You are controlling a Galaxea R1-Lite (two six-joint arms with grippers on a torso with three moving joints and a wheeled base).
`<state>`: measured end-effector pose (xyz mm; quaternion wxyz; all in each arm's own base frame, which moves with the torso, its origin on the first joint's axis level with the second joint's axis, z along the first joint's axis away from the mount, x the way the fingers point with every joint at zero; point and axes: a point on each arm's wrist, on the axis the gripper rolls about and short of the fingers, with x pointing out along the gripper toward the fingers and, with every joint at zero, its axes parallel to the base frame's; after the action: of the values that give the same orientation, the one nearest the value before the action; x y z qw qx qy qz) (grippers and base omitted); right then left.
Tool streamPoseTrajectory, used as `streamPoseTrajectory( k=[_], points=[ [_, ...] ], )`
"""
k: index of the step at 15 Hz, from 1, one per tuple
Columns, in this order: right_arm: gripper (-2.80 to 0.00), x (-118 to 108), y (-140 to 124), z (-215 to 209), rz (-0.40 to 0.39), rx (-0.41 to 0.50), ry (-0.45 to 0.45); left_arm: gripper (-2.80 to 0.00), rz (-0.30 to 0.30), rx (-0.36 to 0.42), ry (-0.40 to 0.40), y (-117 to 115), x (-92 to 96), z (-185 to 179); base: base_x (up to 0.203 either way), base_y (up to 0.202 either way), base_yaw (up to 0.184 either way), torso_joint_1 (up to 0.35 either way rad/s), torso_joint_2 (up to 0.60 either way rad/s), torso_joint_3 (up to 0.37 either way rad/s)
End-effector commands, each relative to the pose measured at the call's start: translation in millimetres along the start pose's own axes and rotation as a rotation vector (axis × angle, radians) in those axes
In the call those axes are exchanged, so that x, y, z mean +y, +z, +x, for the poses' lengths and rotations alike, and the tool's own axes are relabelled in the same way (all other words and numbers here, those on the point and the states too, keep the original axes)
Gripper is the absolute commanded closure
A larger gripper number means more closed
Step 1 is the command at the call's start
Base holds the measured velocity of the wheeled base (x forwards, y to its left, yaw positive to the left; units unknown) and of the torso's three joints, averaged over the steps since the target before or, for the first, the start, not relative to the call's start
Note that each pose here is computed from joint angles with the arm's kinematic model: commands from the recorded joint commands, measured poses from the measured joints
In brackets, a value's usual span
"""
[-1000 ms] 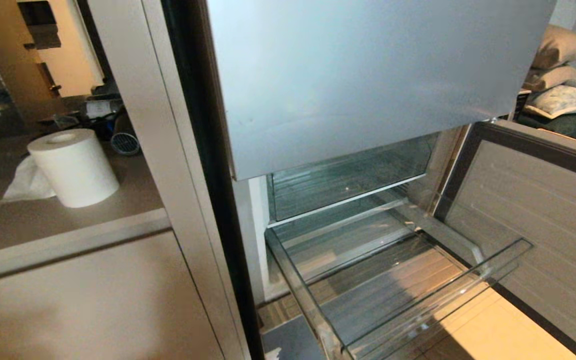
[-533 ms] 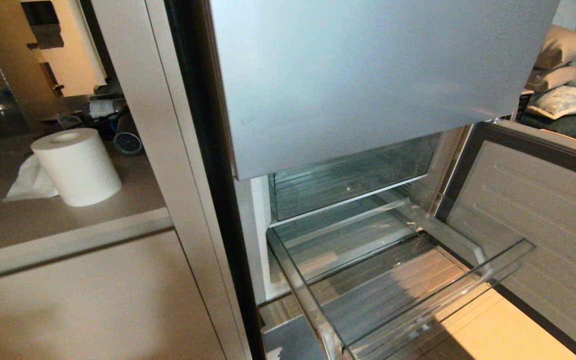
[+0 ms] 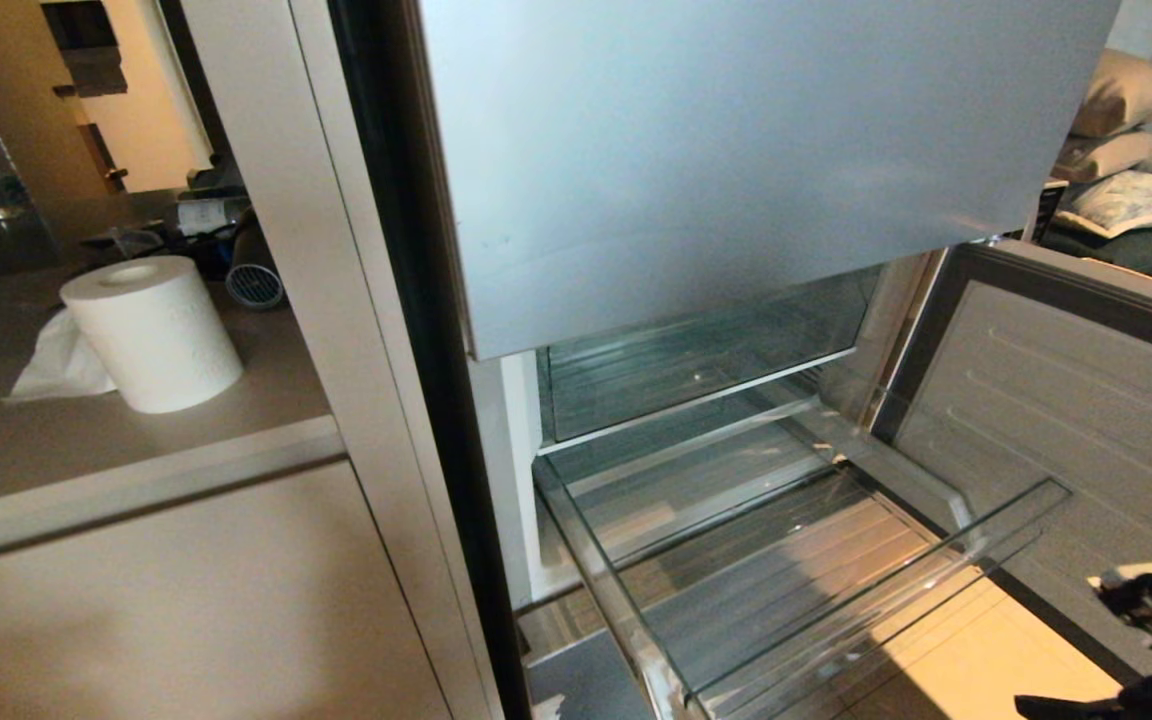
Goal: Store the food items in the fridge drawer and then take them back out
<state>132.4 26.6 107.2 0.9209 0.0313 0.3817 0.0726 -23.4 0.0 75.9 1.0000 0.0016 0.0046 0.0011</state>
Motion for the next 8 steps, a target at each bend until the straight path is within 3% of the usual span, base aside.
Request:
streamPoseTrajectory(
  k=[1,4,8],
  points=[
    [0.00,5.1,21.5,39.8,0.002,0.120,0.018,0.00,0.000,0.000,0.001,0.0,0.0,0.0,0.000,0.000,0.000,0.000,0.00,0.000],
    [0.00,9.2,46.0,67.3,0.004,0.108,0.032,0.00,0.000,0.000,0.001,0.0,0.0,0.0,0.000,0.000,0.000,0.000,0.00,0.000],
    [0.00,15.4,78.4,116.6,-0.009,0.028,0.044,0.00,0.000,0.000,0.001,0.0,0.0,0.0,0.000,0.000,0.000,0.000,0.00,0.000]
  ],
)
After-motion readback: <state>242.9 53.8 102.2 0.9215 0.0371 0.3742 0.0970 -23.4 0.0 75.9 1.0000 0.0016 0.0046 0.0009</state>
